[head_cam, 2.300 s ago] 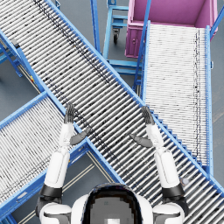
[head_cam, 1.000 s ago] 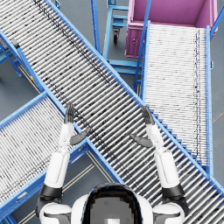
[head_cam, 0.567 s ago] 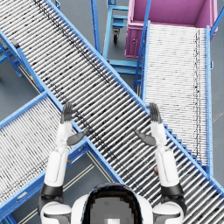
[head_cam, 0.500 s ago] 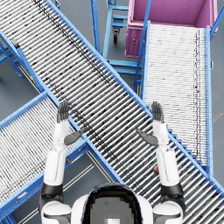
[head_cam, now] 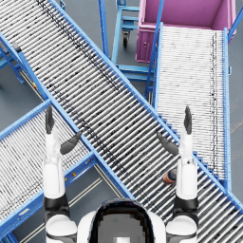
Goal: Pick up the oil and place it on the left assembly line, put the cola on the right, and keep Sprite still
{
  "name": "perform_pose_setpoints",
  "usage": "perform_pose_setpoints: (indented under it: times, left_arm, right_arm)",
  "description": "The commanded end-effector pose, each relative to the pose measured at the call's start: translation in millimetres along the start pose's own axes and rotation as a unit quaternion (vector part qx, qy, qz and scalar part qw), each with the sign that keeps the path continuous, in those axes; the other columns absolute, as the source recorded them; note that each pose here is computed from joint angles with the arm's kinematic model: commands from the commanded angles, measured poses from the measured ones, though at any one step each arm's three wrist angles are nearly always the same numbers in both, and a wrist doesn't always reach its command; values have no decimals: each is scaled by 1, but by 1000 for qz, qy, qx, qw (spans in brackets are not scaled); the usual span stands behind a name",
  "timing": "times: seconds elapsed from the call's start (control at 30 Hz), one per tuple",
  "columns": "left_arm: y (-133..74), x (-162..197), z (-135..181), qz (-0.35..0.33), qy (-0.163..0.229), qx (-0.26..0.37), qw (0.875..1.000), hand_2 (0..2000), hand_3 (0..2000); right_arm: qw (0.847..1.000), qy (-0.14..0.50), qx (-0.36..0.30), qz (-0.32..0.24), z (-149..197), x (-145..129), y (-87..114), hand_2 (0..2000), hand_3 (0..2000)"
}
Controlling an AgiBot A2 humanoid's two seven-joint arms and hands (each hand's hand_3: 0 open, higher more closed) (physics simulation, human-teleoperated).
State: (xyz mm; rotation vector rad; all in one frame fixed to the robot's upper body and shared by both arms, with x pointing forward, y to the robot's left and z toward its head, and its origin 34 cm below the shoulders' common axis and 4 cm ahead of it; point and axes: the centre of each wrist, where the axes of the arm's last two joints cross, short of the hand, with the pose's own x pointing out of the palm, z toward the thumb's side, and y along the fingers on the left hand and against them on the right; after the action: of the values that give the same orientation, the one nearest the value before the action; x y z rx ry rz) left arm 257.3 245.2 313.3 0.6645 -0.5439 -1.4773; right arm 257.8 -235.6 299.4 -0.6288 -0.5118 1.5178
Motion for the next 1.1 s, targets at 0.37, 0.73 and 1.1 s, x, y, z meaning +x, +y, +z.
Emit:
perform_pose_setpoints:
  times: [0.37,0.73,1.1]
  left_arm:
    - [8,-1,10,8,11,24,1000,0,0]
    - [8,0,14,10,7,34,999,0,0]
    - [6,4,12,9,0,30,1000,0,0]
  right_arm:
    - [999,11,-2,-30,-1,-13,-5,0,0]
    - [999,8,6,-42,-5,-16,-4,0,0]
    - [999,4,13,-50,-8,-17,3,0,0]
